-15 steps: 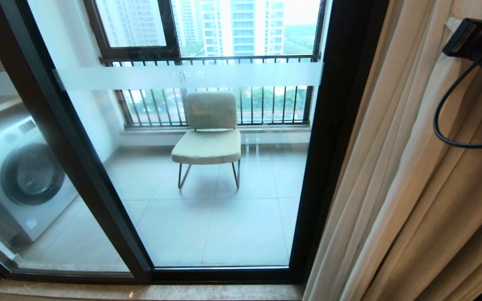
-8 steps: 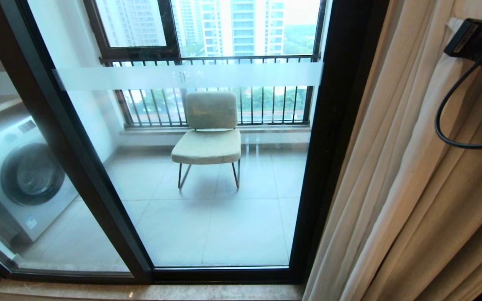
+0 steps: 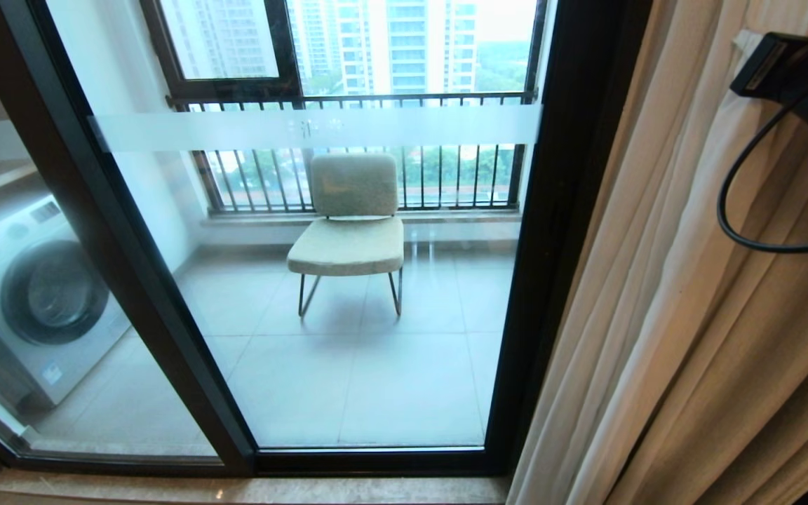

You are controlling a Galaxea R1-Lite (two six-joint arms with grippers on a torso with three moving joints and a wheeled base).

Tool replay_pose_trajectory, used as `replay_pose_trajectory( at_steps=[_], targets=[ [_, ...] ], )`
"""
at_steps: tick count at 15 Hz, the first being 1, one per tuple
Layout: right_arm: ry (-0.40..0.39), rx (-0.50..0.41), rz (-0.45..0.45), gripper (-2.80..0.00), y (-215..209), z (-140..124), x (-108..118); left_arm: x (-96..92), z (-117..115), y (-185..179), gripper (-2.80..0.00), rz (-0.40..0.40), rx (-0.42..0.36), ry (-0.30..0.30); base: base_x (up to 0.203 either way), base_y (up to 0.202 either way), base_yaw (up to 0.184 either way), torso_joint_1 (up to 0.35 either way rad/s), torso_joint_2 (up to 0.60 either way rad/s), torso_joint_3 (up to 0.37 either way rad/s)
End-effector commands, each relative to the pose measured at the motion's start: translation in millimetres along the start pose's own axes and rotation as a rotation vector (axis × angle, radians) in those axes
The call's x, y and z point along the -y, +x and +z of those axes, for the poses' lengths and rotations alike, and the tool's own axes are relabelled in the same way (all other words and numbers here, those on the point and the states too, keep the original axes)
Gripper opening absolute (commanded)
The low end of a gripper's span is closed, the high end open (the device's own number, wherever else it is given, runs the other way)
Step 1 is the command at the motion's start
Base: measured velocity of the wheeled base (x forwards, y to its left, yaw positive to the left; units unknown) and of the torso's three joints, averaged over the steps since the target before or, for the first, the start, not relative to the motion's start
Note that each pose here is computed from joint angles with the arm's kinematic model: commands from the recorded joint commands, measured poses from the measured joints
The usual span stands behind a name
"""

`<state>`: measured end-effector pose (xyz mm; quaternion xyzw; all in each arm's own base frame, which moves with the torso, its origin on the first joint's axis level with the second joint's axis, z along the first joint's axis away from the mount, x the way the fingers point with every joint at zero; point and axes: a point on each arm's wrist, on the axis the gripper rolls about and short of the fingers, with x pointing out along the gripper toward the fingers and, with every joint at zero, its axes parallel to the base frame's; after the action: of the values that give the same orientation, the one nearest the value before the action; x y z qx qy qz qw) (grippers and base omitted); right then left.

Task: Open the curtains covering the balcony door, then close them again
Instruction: Close the inner curtains on both sides

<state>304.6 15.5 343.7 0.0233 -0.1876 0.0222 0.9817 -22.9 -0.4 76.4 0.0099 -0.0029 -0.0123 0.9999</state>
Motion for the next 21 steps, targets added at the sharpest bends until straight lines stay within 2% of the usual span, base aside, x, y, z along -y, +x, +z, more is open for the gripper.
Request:
replay_pose_trajectory(
  at_steps=[1,5,14,15,17,21],
  targets=[
    [0.001,-0.011,0.001,-2.8,2.2,-5.1,-0.4,0.0,0.0,0.0,-2.8,0.0,0.001,-0.004,0.0,0.0,0.0,0.0,0.0,0.0],
    [0.001,-0.021,0.001,-2.8,4.0,-9.1,-0.3,-0.1,0.1,0.0,-2.8,0.002,0.002,-0.02,0.001,0.047,-0.006,0.001,0.0,0.002],
    [0.013,-0.026,0.03,-2.8,6.6,-12.1,-11.0,0.0,0.1,0.0,-2.8,0.003,0.002,-0.021,0.0,0.177,-0.004,-0.002,0.0,0.003],
    [0.015,-0.025,0.01,-2.8,7.5,-12.5,-12.7,-0.1,0.1,0.0,-2.8,0.002,0.002,-0.021,0.0,0.202,0.003,0.002,0.0,0.003],
    [0.034,-0.027,-0.041,-2.8,11.2,-16.0,-26.7,-0.1,0.1,0.0,-2.8,0.002,0.002,-0.021,0.0,0.196,0.002,0.014,0.01,0.002],
    [0.055,-0.04,0.002,-2.8,13.6,-21.8,-49.8,-0.1,0.1,0.0,-2.8,0.002,0.002,-0.021,0.0,0.191,0.001,-0.001,0.0,0.003]
  ],
)
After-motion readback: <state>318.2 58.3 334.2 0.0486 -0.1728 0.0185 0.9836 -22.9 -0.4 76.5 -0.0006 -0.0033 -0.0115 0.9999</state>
